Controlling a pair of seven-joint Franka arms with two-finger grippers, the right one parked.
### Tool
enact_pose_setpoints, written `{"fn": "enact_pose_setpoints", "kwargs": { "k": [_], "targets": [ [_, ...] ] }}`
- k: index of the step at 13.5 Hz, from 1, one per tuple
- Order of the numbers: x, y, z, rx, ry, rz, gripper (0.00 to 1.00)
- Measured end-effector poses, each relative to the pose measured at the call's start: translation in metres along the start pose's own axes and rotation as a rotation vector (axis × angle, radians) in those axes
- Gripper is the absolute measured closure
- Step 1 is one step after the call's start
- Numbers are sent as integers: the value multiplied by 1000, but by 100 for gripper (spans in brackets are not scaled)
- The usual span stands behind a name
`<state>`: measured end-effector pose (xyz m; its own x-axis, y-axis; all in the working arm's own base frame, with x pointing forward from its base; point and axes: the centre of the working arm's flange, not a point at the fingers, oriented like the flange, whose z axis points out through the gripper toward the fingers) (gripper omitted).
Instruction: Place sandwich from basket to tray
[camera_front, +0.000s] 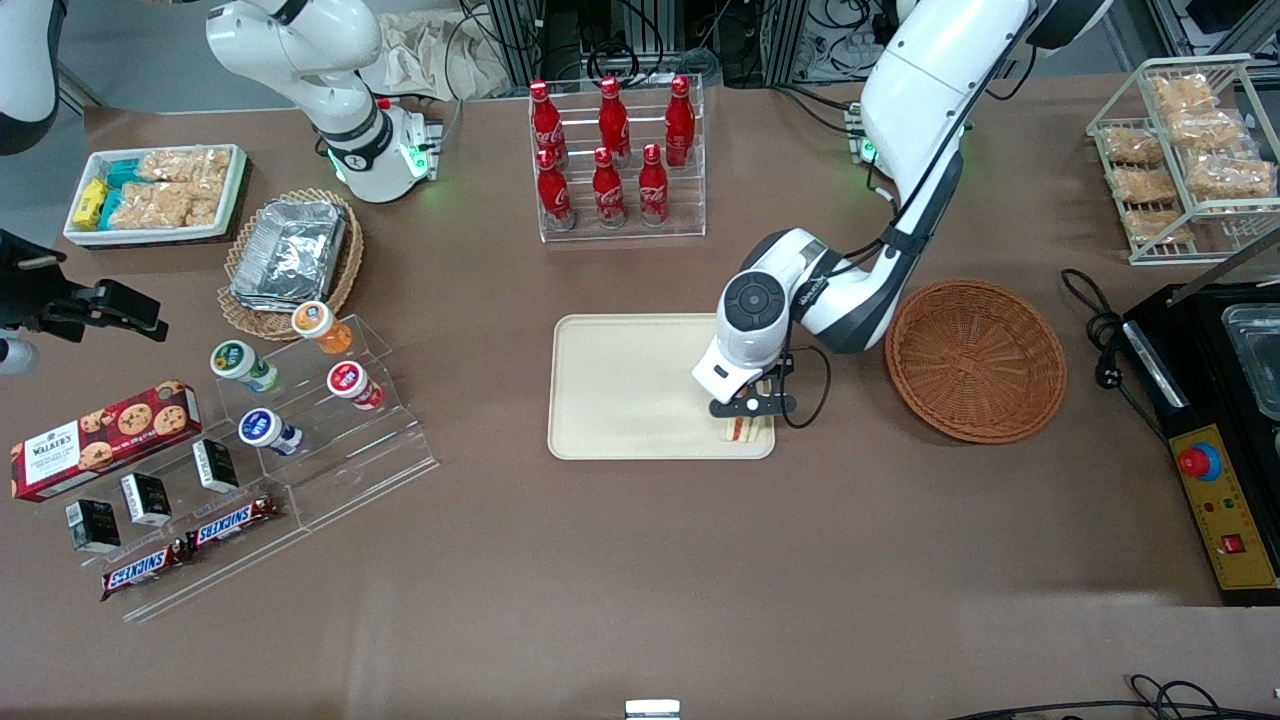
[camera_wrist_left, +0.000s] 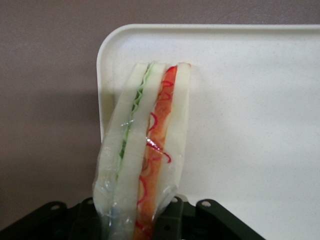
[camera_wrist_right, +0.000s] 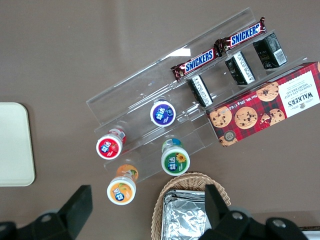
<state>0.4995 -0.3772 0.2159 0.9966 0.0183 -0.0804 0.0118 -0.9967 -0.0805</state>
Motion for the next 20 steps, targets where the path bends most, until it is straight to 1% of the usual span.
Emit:
{"fn": "enact_pose_setpoints", "kwargs": {
  "k": [2, 5, 6, 7, 10, 12, 14, 16, 18, 19, 20],
  "targets": [
    [1, 1, -2, -2, 3, -1, 42],
    [4, 2, -6, -9, 11, -8, 11],
    [5, 2, -8, -11, 14, -12, 3],
    [6, 3, -9, -13, 17, -16, 0],
    [10, 4, -30, -27, 42, -28, 0],
    [12, -1, -63, -25, 62, -41, 0],
    [10, -7, -104, -41, 83, -65, 0],
    [8, -14, -143, -48, 93, -98, 0],
    [11, -23, -186, -47, 106, -176, 0],
    [14, -29, -209, -60, 119, -228, 0],
    [17, -36, -231, -85, 134, -297, 0]
  ]
}}
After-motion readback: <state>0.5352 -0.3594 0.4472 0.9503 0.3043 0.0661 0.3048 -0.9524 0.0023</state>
